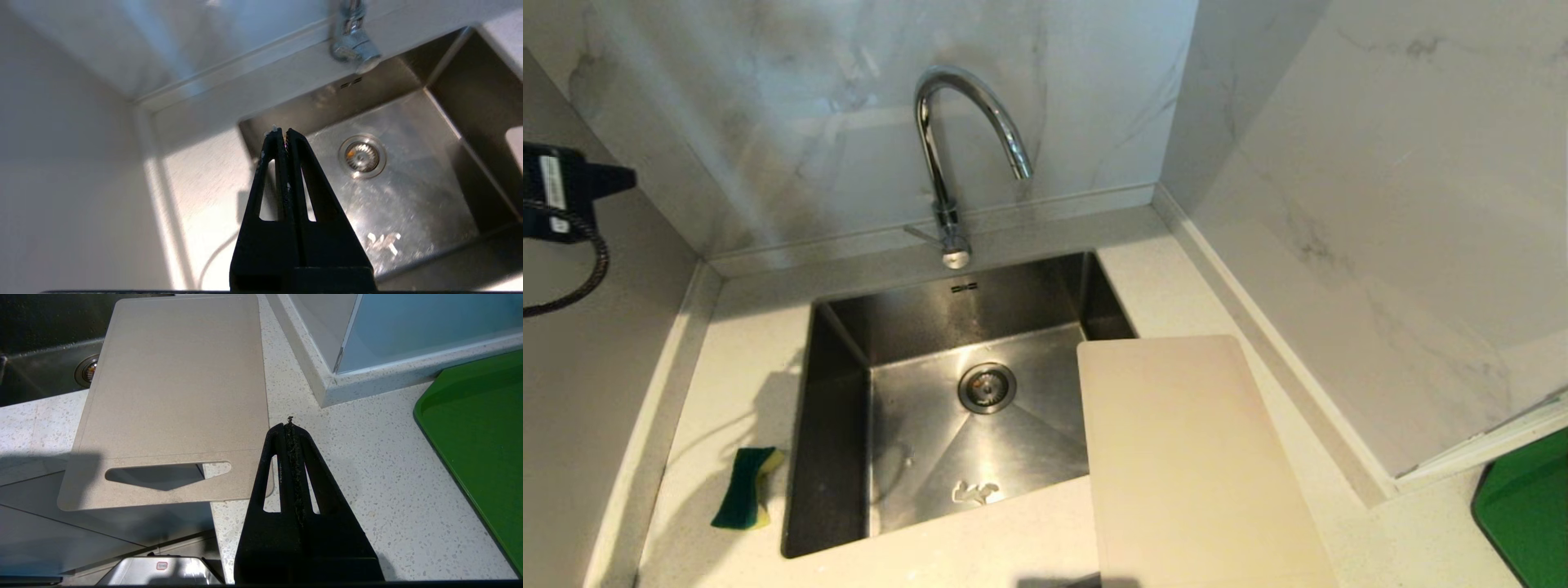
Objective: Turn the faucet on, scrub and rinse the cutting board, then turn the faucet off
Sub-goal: Turn on the tap
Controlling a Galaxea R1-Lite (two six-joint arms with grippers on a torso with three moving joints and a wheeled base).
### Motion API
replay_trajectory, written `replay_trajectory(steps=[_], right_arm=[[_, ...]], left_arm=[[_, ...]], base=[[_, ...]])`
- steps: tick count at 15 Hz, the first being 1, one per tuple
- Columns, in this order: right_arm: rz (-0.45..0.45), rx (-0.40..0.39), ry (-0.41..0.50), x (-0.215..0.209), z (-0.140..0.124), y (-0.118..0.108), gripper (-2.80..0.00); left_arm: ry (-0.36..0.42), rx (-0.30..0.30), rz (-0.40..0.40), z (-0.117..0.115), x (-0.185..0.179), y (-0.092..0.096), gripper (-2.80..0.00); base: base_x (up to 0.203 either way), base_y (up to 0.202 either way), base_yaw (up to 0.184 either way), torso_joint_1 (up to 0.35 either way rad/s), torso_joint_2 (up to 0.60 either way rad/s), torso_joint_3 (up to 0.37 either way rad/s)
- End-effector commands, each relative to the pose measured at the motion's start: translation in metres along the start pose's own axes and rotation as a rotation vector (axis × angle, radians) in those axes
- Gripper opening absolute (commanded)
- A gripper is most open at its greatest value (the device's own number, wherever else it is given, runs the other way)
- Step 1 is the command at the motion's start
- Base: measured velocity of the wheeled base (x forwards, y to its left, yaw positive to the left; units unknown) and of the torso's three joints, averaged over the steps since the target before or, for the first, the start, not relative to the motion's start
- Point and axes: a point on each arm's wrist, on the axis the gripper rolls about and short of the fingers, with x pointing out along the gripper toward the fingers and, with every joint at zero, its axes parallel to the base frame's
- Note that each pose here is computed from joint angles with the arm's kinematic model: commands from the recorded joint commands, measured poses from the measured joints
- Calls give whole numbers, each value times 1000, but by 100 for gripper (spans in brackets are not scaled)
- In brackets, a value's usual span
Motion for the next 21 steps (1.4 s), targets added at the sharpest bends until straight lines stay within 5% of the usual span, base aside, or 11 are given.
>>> replay_trajectory(steps=[1,9,21], right_arm=[[0,0,0,0,0,0,-280],[2,-6,-1,0,0,0,-280],[2,-6,-1,0,0,0,-280]], left_arm=[[52,24,-31,-2,50,-26,-280],[35,16,-48,-13,145,-71,-280],[-24,-53,-46,-10,208,-94,-280]], base=[[0,0,0,0,0,0],[0,0,0,0,0,0],[0,0,0,0,0,0]])
